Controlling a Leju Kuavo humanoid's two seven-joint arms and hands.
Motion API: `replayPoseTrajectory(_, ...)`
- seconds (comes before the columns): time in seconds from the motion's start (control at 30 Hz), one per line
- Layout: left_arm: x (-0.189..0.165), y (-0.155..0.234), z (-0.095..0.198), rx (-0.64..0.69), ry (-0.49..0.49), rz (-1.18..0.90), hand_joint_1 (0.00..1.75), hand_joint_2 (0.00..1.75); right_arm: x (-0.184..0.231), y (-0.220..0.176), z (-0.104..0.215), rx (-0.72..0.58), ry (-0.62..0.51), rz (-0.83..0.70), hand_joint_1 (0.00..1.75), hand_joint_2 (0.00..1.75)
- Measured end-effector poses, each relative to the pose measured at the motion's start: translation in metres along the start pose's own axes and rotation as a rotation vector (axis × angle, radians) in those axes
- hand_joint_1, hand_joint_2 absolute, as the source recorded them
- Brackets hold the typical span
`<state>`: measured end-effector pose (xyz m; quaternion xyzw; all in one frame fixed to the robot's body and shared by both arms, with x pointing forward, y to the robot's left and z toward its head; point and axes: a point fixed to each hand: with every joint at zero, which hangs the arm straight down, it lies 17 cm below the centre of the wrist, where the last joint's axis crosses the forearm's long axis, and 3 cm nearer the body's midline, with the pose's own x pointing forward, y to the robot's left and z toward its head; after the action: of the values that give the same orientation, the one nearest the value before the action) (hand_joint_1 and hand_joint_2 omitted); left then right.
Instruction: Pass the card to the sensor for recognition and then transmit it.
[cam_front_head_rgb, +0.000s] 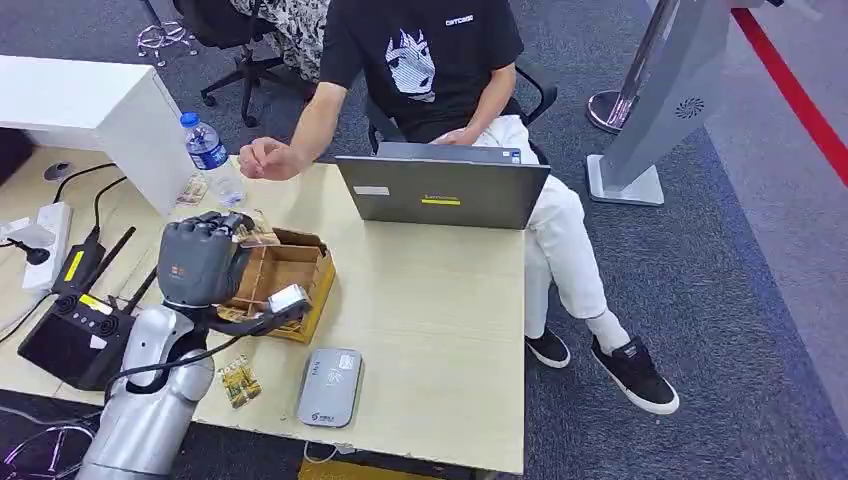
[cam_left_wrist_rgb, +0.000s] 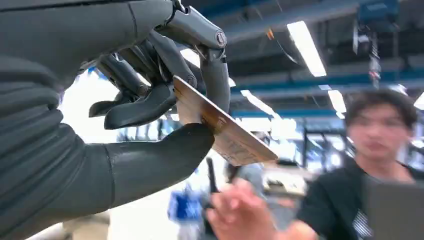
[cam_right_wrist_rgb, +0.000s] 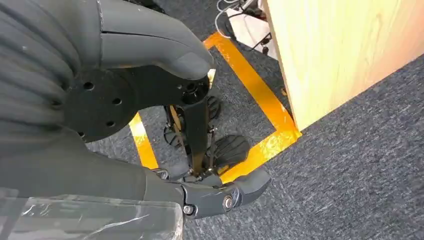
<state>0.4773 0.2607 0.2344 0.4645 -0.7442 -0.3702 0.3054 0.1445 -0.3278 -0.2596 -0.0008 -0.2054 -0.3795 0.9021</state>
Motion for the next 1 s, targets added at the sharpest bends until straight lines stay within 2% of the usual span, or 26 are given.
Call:
replayPoseTrajectory(0.23,-0.047,0.007,-0.021,0.019,0.065,-0.133,1.75,1.75,-0.001,0.002,0.0,0.006,0.006,0.016,0.0,1.75)
replayPoseTrajectory(0.3,-0.057,0.008,-0.024,0.02,0.077,-0.145,1.52,1.75,-0.002,0.003,0.0,0.005,0.007,0.019,0.0,1.75)
replayPoseTrajectory(0.33,-0.06,0.006,-0.024,0.017,0.082,-0.147,1.52,1.75,-0.002,0.003,0.0,0.005,0.008,0.022,0.0,1.75)
replayPoseTrajectory(0.37,-0.062,0.005,-0.023,0.014,0.086,-0.149,0.63,1.75,-0.002,0.003,0.0,0.005,0.008,0.022,0.0,1.75)
replayPoseTrajectory(0.4,-0.063,0.005,-0.023,0.014,0.088,-0.15,0.0,1.75,-0.002,0.003,0.0,0.005,0.008,0.023,0.0,1.75)
replayPoseTrajectory(1.0,-0.05,-0.01,-0.003,0.014,0.071,-0.052,0.0,1.75,-0.003,0.003,0.0,0.002,0.008,0.018,0.0,1.75)
